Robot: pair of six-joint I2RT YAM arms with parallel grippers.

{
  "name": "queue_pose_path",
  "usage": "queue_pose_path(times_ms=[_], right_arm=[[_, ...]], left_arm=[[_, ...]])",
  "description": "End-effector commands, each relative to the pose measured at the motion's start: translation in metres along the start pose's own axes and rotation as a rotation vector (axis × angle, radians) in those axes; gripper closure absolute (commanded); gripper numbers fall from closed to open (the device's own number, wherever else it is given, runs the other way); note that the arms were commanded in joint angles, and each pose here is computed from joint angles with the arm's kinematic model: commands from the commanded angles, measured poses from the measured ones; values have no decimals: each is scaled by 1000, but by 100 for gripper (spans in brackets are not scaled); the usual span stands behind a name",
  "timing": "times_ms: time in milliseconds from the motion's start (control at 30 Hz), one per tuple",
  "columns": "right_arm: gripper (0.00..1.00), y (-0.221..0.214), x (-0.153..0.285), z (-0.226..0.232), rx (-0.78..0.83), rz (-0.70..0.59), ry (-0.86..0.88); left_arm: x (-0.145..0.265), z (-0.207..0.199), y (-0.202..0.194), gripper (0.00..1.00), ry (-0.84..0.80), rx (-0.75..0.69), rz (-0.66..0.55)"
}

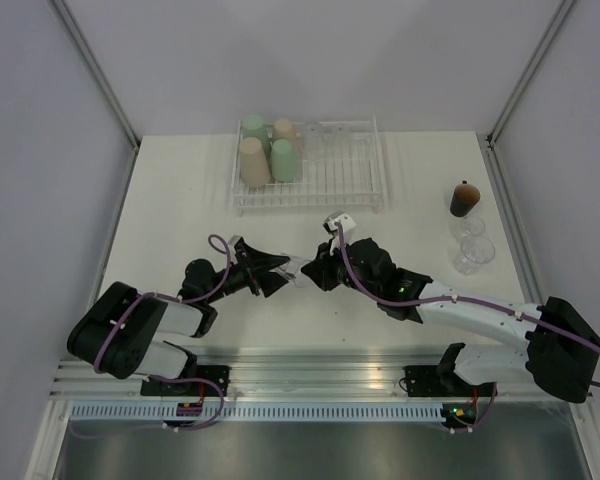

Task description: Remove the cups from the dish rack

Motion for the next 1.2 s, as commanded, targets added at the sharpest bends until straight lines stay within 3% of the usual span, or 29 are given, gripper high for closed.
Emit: queue_pose_path(times_ms=[0,67,100,167,200,233,400,467,600,700,733,833,867,933,967,1033,1100,1167], right_arm=[[99,19,1,11,-26,-106,44],[99,19,6,11,-28,-113,43],[99,19,9,11,-29,-114,44],[99,19,14,8,-26,-115,22],[99,17,17,6,-25,-101,7],[99,18,19,4,-26,-105,-9],[99,25,40,-10,-73,-146,-174],[99,18,57,-30,-74,-80,-368],[99,19,87,-55,-99,-66,-689],[99,21,96,-75,-138,-1,-837],[99,13,97,-84,-153,102,-849],[99,18,108,-118,-287,157,-869],[99,21,116,-134,-346,132,-904],[99,27,126,-143,-394,99,-910],[99,30,133,-153,-437,94,-923],[99,30,141,-168,-500,106,-964],[99,25,143,-173,-536,133,-974],[99,16,143,-179,-560,156,-995]], left_arm=[[11,-37,-27,92,-262,-268,111],[10,-36,-26,73,-259,-273,102],[10,-34,-25,55,-255,-276,95],[9,-32,-24,33,-251,-283,84],[8,-30,-22,4,-244,-289,78],[7,-28,-21,0,-240,-290,72],[5,-13,-14,0,-195,-298,21],[5,-7,-12,0,-182,-319,4],[5,1,-10,0,-157,-371,-11],[4,8,-9,0,-123,-412,0],[4,12,-8,0,-94,-405,2],[5,8,-11,0,-90,-479,13],[5,15,-10,0,-35,-462,16],[6,3,-12,0,-45,-578,10],[7,18,-10,0,75,-529,20],[8,0,-9,0,92,-692,-18],[16,1,-8,0,210,-767,-36],[25,-17,-10,0,207,-863,-110]])
Point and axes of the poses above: each gripper's point midway between its finger pads, its own x axis back along the fingers, its own z axis along the line the jaws close on, y = z × x, the point moved 7 cm from there along x, back along the fingers, and after that the axes turned 9 degrees about -x, right-handed, at the moved point
